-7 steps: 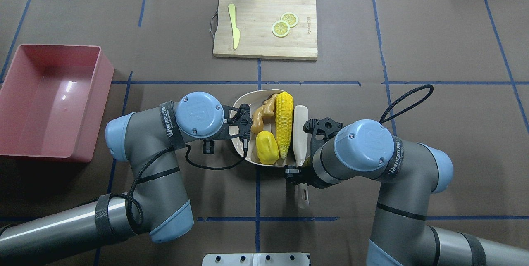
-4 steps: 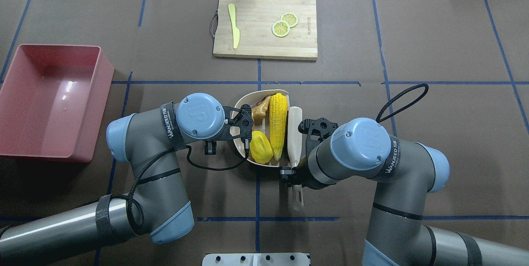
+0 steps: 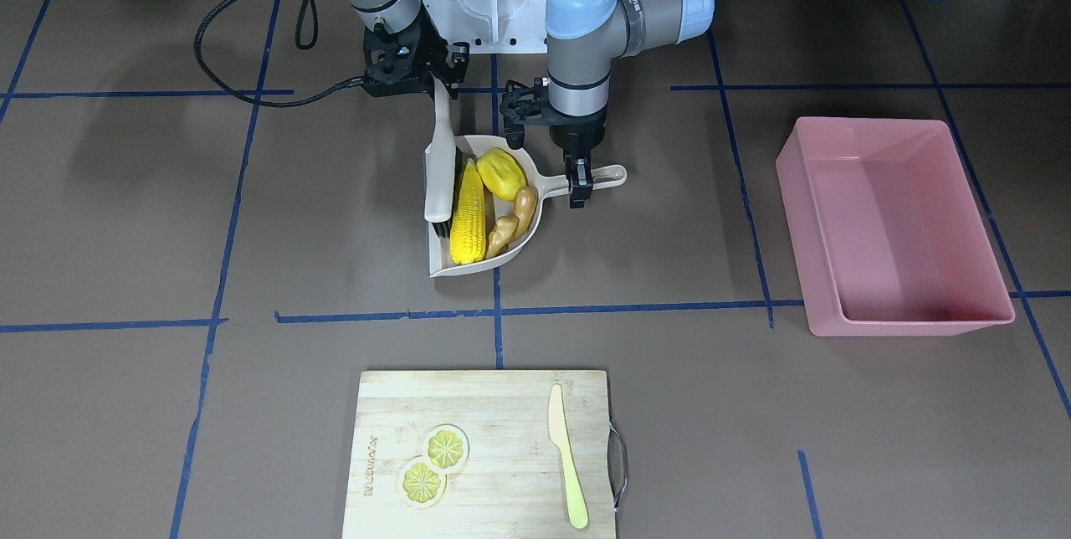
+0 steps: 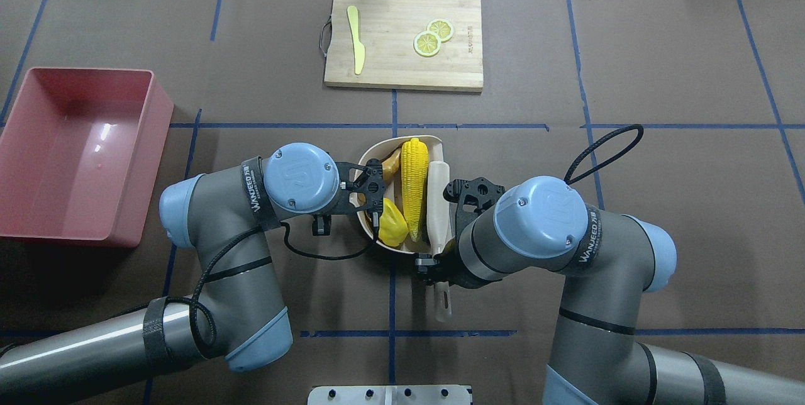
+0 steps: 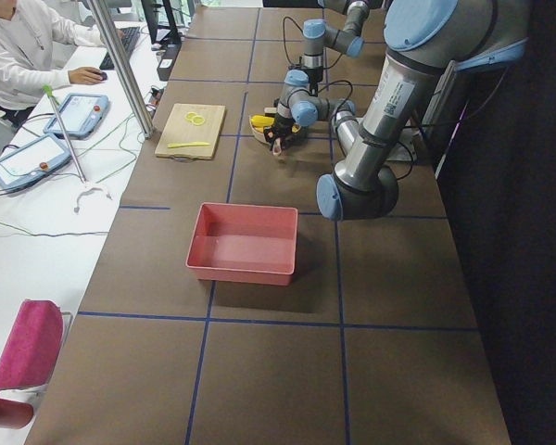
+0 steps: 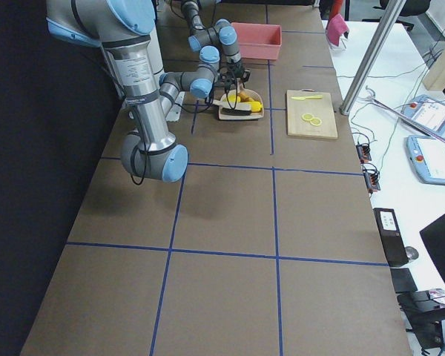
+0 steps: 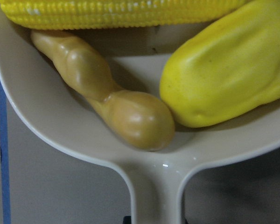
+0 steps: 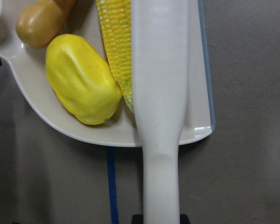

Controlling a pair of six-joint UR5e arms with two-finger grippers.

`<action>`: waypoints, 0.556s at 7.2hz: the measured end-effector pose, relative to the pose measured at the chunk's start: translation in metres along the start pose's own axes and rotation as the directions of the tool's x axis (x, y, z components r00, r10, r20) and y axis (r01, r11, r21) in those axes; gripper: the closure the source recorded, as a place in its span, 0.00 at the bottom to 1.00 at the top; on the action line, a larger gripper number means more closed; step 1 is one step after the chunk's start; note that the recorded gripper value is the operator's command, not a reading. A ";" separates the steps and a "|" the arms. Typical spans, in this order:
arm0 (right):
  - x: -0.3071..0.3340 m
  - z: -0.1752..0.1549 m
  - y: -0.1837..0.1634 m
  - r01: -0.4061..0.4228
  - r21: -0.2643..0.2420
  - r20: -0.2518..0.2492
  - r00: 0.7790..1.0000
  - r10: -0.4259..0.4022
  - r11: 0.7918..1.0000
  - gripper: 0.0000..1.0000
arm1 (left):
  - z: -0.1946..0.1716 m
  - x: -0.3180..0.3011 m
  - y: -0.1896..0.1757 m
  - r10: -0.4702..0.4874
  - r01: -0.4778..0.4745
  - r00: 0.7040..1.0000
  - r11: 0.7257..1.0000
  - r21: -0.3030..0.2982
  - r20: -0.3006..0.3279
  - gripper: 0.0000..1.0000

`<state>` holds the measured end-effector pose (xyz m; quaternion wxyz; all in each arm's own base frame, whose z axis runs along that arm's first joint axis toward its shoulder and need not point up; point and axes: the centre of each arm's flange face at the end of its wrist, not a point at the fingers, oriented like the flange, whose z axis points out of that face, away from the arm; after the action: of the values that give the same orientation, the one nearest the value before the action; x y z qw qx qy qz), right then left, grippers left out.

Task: Sweep and dump trash into bin
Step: 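Lift the dustpan toward the pink bin with the left gripper while the right withdraws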

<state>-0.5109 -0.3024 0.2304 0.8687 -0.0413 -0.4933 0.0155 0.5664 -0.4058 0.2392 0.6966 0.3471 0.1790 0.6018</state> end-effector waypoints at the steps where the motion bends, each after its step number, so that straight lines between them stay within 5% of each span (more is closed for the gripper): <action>1: 0.004 -0.015 -0.008 -0.015 -0.011 0.006 1.000 0.016 1.000 1.00 | -0.003 -0.002 0.000 -0.005 0.005 1.000 1.000 0.028 0.009 0.89; 4: 0.032 -0.085 -0.033 -0.070 -0.028 0.040 0.997 0.071 0.997 1.00 | -0.011 -0.006 0.005 -0.072 0.069 0.997 0.992 0.102 0.022 0.89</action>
<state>-0.4218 -0.3375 0.2172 0.8568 -0.0698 -0.5093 0.0404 0.5546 -0.4087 0.2338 0.7013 0.3831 0.2121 0.5625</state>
